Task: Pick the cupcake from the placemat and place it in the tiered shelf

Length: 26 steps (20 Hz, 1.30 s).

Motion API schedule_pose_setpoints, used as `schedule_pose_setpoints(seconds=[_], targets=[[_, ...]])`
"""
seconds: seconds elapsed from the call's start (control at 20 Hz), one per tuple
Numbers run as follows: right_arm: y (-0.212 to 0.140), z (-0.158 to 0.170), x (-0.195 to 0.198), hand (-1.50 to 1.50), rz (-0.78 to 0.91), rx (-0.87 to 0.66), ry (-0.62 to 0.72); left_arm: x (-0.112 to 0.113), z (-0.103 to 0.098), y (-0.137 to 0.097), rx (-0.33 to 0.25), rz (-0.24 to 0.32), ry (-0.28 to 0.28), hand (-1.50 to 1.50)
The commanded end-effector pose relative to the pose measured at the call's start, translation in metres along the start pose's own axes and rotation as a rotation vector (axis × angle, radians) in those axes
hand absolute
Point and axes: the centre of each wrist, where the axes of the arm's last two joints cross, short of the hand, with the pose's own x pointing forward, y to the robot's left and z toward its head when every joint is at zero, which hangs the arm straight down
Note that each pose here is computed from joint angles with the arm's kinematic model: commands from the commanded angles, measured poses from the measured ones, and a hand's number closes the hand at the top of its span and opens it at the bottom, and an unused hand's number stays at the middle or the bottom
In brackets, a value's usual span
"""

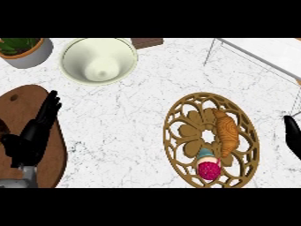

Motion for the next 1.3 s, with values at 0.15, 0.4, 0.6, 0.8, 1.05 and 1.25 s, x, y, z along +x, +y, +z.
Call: schedule_pose_setpoints(seconds=[0.15, 0.4, 0.6, 0.8, 1.05, 1.25], targets=[[-0.034, 0.047, 0.000, -1.50, -0.168, -0.191, -0.276, 0.011, -0.011, -0.034, -0.069, -0.001, -0.035, 0.00], [-0.095, 0.135, 0.007, -1.50, 0.001, 0.075, -0.229, 0.016, -0.014, -0.038, -0.093, -0.029, -0.052, 0.00], [-0.123, 0.158, 0.031, -1.50, 0.169, 0.158, -0.232, 0.018, -0.017, -0.040, -0.117, -0.022, -0.051, 0.00], [-0.119, 0.167, 0.071, -1.50, 0.267, 0.208, -0.185, 0.010, -0.017, -0.051, -0.111, -0.031, -0.045, 0.00], [-0.124, 0.189, 0.093, -1.50, 0.517, 0.361, -0.093, 0.026, -0.025, -0.043, -0.107, -0.025, -0.059, 0.00], [-0.119, 0.195, 0.109, -1.50, 0.701, 0.389, -0.050, 0.018, -0.020, -0.042, -0.100, -0.014, -0.044, 0.00]])
